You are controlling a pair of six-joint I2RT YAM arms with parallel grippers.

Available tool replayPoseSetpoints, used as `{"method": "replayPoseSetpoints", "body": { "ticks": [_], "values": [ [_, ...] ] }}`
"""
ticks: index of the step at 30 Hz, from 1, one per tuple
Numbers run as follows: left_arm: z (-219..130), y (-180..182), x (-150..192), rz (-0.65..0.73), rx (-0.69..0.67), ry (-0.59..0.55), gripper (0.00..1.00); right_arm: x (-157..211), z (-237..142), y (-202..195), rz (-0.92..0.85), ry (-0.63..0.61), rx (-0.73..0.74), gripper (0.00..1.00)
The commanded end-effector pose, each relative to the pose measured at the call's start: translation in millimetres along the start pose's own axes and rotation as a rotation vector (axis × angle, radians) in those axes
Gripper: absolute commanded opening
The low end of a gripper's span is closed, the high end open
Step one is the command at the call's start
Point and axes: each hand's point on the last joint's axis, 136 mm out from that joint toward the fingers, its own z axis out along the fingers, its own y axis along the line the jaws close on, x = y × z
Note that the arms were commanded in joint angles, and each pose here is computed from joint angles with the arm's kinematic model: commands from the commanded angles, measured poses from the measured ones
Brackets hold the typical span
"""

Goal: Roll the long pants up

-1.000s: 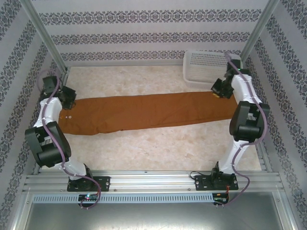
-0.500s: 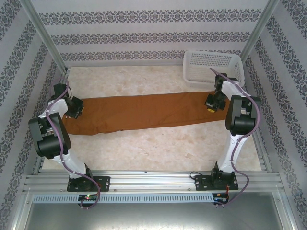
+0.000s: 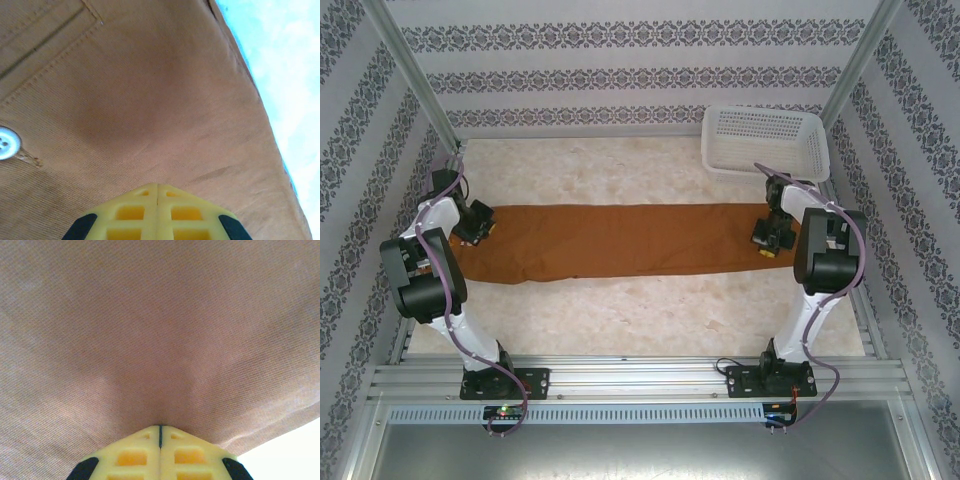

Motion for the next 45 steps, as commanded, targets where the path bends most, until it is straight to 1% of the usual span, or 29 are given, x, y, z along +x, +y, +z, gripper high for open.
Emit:
{"method": "replayPoseSetpoints", "body": {
  "ticks": [1, 2, 3, 4, 5, 6, 7, 8, 10, 12, 13, 14, 17, 21, 24, 29, 35, 38, 39, 42, 44, 45],
  "values": [
    [-21.0, -8.1, -0.3, 0.032, 0.007, -0.005, 0.0, 8.8, -14.7, -34.5, 0.003, -0.012, 0.136, 0.04],
    [-24.8, -12.9, -0.1, 0.038, 0.026, 0.0, 0.0, 3.7, -26.8, -38.6, 0.008, -0.047, 0.144, 0.21],
    [-29.2, -17.8, -0.3, 0.044, 0.044, 0.001, 0.0, -2.1, -39.0, -41.3, 0.017, -0.079, 0.134, 0.47],
    [-32.9, -21.5, -0.4, 0.049, 0.057, 0.0, 0.0, -6.8, -48.6, -43.7, 0.026, -0.098, 0.119, 0.68],
    [-37.3, -24.7, -1.6, 0.052, 0.067, -0.004, 0.0, -13.3, -59.6, -46.3, 0.042, -0.115, 0.101, 0.82],
    [-41.8, -27.1, -1.8, 0.055, 0.074, -0.007, 0.04, -20.3, -69.8, -49.7, 0.059, -0.13, 0.086, 0.88],
    [-46.5, -30.3, -2.5, 0.061, 0.087, -0.011, 0.14, -26.6, -76.6, -53.1, 0.08, -0.139, 0.071, 0.91],
    [-50.7, -35.3, -1.5, 0.07, 0.111, -0.007, 0.25, -34.4, -81.8, -58.1, 0.103, -0.148, 0.051, 0.92],
    [-60.1, -45.2, 2.6, 0.077, 0.163, 0.014, 0.53, -49.2, -83.4, -71.2, 0.146, -0.155, 0.034, 0.92],
    [-69.0, -51.8, 7.6, 0.084, 0.2, 0.029, 0.76, -60.3, -75.7, -85.1, 0.17, -0.138, 0.034, 0.93],
    [-73.4, -53.8, 10.8, 0.09, 0.216, 0.033, 0.83, -64.2, -70.1, -91.1, 0.182, -0.12, 0.033, 0.93],
    [-77.1, -54.3, 12.7, 0.094, 0.224, 0.031, 0.86, -66.6, -65.9, -94.7, 0.189, -0.108, 0.034, 0.93],
    [-85.9, -53.1, 18.7, 0.098, 0.238, 0.028, 0.87, -73.2, -50.2, -103.9, 0.209, -0.076, 0.033, 0.93],
    [-93.0, -52.5, 19.3, 0.108, 0.238, 0.012, 0.88, -78.3, -32.8, -100.4, 0.203, -0.046, 0.023, 0.92],
    [-92.1, -53.4, 17.3, 0.092, 0.244, 0.005, 0.88, -83.8, -19.9, -98.8, 0.197, -0.039, 0.025, 0.92],
    [-89.4, -53.7, 19.2, 0.065, 0.255, 0.016, 0.88, -97.5, -4.1, -106.9, 0.195, -0.053, 0.052, 0.91],
    [-92.9, -49.3, 17.5, 0.05, 0.232, -0.009, 0.88, -99.5, 31.9, -119.0, 0.243, 0.008, 0.048, 0.9],
    [-96.1, -48.3, 18.2, 0.041, 0.224, -0.012, 0.89, -94.2, 53.5, -119.2, 0.247, 0.061, 0.035, 0.88],
    [-97.9, -48.5, 17.9, 0.041, 0.224, -0.016, 0.89, -92.6, 55.3, -119.4, 0.246, 0.087, 0.032, 0.85],
    [-101.7, -47.6, 17.5, 0.037, 0.221, -0.03, 0.89, -94.4, 56.3, -118.9, 0.26, 0.089, 0.011, 0.79],
    [-103.0, -47.3, 18.1, 0.032, 0.222, -0.031, 0.89, -93.7, 56.7, -116.1, 0.256, 0.101, -0.008, 0.65],
    [-103.3, -47.5, 18.5, 0.031, 0.224, -0.03, 0.89, -93.1, 57.2, -116.2, 0.259, 0.1, -0.015, 0.6]
  ]
}}
